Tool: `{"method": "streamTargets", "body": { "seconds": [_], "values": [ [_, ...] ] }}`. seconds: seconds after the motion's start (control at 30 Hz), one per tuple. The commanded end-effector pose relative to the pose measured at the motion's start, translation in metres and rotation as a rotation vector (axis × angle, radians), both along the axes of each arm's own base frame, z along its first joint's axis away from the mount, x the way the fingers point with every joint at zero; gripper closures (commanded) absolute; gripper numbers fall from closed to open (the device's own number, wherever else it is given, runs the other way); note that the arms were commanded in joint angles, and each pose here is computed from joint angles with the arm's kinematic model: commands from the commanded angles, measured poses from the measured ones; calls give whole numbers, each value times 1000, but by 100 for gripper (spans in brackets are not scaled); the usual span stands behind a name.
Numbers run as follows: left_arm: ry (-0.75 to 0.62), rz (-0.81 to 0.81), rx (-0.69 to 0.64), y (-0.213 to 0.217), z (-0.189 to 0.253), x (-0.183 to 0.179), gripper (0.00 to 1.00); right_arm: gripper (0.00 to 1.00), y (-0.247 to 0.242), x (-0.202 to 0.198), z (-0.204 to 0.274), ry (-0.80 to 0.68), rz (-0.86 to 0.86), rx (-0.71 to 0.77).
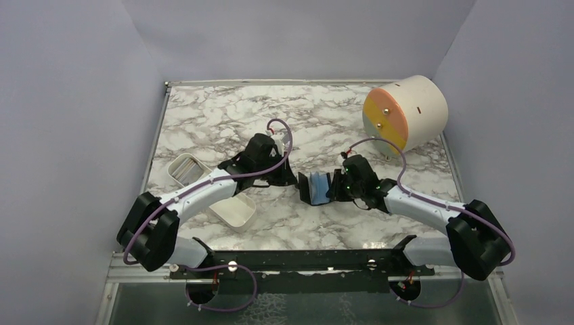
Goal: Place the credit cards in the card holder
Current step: Open the card holder at the center of the board.
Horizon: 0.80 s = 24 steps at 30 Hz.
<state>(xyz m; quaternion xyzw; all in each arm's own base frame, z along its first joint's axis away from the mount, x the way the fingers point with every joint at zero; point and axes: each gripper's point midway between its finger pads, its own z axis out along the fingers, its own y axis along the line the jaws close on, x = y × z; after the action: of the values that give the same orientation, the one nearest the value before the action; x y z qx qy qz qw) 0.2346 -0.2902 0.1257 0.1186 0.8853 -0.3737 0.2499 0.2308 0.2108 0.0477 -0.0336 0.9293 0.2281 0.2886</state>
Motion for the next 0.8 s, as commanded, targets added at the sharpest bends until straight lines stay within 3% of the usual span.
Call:
{"method": "streamTargets", "body": {
  "seconds": [0.0, 0.17, 0.33, 0.57, 0.67, 0.77],
  "values": [
    [-21, 6, 66, 7, -11, 5, 100, 84, -15, -2, -9, -11, -20, -71],
    [-17, 32, 142, 17, -29, 10, 100, 98, -7, -2, 3, -50, 7, -12],
    [11, 37, 183, 20, -45, 10, 100, 99, 1, -2, 21, -85, 24, 57],
    [38, 44, 151, 14, -45, 10, 64, 99, 8, -7, 36, -79, 28, 121],
    [34, 31, 111, 8, -40, 9, 57, 97, 12, -10, 43, -68, 34, 153],
    [40, 30, 111, 7, -47, 9, 57, 92, 18, -13, 47, -56, 41, 195]
  ]
}}
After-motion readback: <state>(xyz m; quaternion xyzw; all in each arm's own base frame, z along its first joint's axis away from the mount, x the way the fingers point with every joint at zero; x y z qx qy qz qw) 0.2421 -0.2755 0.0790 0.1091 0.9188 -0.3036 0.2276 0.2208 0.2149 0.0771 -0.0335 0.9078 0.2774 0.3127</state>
